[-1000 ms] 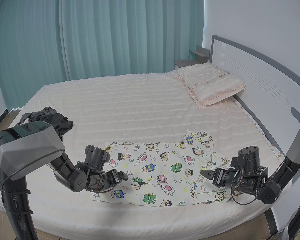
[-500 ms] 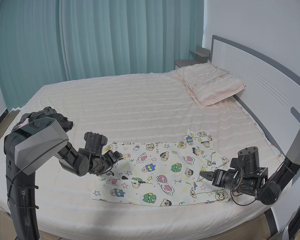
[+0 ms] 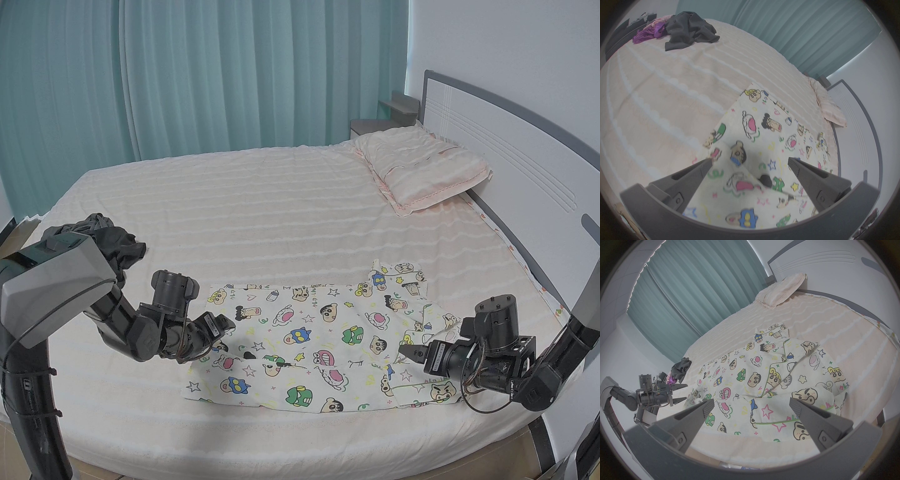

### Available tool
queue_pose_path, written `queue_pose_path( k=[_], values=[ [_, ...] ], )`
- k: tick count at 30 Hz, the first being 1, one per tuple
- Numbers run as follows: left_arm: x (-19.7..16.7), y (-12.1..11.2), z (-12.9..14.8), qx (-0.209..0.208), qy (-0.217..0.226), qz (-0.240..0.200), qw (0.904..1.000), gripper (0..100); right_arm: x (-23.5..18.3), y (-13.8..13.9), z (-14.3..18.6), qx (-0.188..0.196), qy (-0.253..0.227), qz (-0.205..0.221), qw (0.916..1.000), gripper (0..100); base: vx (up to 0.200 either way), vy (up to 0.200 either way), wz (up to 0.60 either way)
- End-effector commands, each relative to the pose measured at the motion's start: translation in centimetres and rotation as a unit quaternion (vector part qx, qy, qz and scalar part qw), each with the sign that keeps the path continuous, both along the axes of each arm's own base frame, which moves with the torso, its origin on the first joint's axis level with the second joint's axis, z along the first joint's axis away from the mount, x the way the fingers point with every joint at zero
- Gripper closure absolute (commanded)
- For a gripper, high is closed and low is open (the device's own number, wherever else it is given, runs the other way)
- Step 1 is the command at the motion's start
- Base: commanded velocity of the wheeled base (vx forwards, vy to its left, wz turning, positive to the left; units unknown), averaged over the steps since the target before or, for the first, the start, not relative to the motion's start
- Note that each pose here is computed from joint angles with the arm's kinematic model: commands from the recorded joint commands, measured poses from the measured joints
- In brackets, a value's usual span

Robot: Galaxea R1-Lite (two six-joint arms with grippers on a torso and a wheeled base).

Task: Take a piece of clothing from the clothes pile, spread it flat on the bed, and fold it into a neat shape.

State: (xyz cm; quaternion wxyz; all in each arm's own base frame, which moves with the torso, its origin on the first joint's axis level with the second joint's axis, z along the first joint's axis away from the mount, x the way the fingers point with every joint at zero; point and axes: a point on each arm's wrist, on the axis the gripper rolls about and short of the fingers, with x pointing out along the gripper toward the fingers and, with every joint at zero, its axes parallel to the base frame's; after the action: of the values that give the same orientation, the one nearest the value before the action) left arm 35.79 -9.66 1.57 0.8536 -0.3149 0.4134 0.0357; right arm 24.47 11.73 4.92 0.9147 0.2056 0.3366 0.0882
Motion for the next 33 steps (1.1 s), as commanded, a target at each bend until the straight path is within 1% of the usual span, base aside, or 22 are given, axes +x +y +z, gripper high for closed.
queue_pose_path(
  k=[1, 4, 9, 13, 19, 28, 32, 33],
  values=[
    [-3.0, 0.1, 2.6, -0.008, -0.01, -0.017, 0.9998, 0, -0.1, 0.2, 0.0, 0.0, 0.0, 0.003, 1.0, 0, 0.0, 0.0, 0.0],
    [-3.5, 0.2, 2.8, -0.008, -0.009, -0.018, 0.9998, 0, -0.2, 0.2, 0.0, 0.0, 0.001, 0.006, 1.0, 0, -0.2, 0.0, 0.0],
    [-3.7, 0.3, 2.5, -0.003, 0.0, -0.018, 0.9998, 0, -0.2, 0.2, 0.0, 0.0, 0.001, 0.006, 1.0, 0, 0.0, 0.0, 0.0],
    [-3.4, -0.2, 2.8, -0.002, -0.007, -0.017, 0.9998, 0, -0.2, 0.2, 0.0, 0.0, 0.001, 0.005, 1.0, 0, 0.0, 0.0, 0.0],
    [-3.0, -0.1, 2.7, -0.004, -0.01, -0.014, 0.9999, 0, -0.2, 0.2, -0.1, -0.001, 0.002, 0.005, 1.0, 0, 0.0, 0.0, 0.0],
    [-2.3, 0.6, 2.3, -0.005, -0.007, -0.002, 1.0, 0, -0.2, 0.3, -0.1, -0.001, 0.002, 0.005, 1.0, 0, 0.0, 0.2, 0.0],
    [-2.3, 0.6, 2.2, -0.006, -0.007, -0.008, 0.9999, 0, -0.2, 0.3, -0.1, -0.001, 0.002, 0.005, 1.0, 0, 0.0, 0.2, 0.0],
    [-2.3, 0.5, 2.0, -0.006, -0.007, -0.013, 0.9999, 0, -0.2, 0.2, -0.1, -0.001, 0.002, 0.005, 1.0, 0, 0.0, 0.0, 0.0]
  ],
)
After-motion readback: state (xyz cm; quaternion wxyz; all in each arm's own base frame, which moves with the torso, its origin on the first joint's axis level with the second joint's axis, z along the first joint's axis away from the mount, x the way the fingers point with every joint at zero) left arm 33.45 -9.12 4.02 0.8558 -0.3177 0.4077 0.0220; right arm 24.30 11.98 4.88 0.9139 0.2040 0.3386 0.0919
